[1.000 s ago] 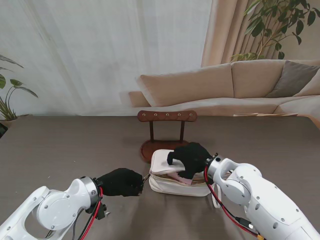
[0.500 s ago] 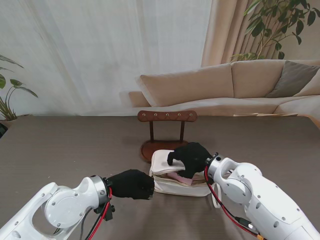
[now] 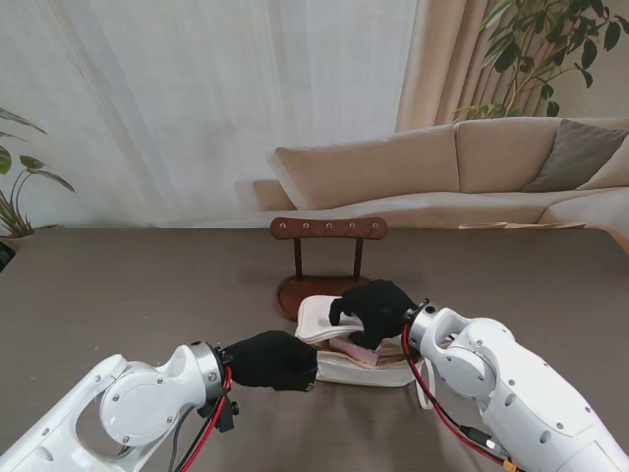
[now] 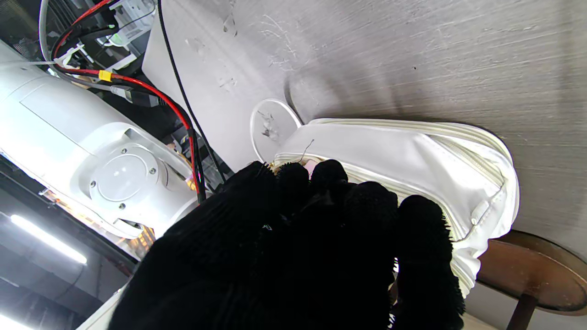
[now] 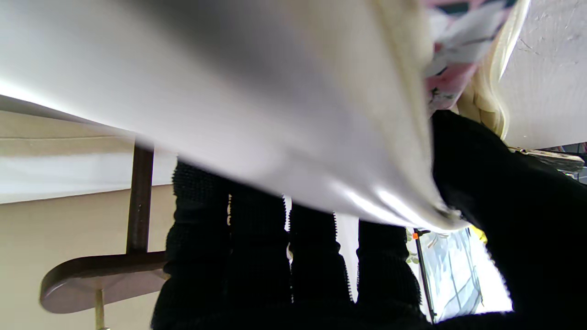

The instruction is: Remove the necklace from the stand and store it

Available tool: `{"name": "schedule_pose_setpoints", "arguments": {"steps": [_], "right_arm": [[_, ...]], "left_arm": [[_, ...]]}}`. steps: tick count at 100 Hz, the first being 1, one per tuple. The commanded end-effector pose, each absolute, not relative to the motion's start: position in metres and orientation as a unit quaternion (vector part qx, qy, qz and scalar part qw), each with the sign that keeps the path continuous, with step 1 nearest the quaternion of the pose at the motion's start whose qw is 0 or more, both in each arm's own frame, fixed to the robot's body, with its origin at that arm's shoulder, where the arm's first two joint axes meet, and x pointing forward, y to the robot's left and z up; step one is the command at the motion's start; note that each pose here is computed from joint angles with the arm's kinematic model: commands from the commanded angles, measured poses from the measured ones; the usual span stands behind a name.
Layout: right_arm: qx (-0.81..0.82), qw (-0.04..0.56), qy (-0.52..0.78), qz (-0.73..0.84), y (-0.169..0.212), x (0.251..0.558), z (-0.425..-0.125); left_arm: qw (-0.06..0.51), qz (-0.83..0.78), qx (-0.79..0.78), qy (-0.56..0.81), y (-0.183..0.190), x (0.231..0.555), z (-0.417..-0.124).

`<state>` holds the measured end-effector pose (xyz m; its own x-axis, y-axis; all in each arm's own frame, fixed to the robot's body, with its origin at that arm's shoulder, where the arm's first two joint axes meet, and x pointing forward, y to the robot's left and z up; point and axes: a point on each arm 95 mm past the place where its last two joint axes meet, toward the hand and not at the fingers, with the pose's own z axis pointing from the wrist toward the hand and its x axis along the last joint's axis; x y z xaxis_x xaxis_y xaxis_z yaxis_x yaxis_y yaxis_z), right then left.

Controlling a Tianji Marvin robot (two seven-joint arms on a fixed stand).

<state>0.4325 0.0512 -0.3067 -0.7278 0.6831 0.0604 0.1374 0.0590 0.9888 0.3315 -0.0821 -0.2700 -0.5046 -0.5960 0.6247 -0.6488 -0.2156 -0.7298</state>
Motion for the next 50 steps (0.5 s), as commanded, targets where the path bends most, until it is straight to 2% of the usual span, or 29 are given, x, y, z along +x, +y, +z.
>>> {"name": "schedule_pose_setpoints", "arguments": {"steps": [1,50], "right_arm": [[0.324,0.179,0.736,0.567,0.044,0.41,-0.359],[0.351,0.15,0.727,0.57,0.034,0.409,-0.35]], "left_arm": [[0.034,0.603,0.489,-0.629,-0.089,0.326,-0.267],[0.041,0.614,0.507,-0.604,-0.094,0.336,-0.281]]}}
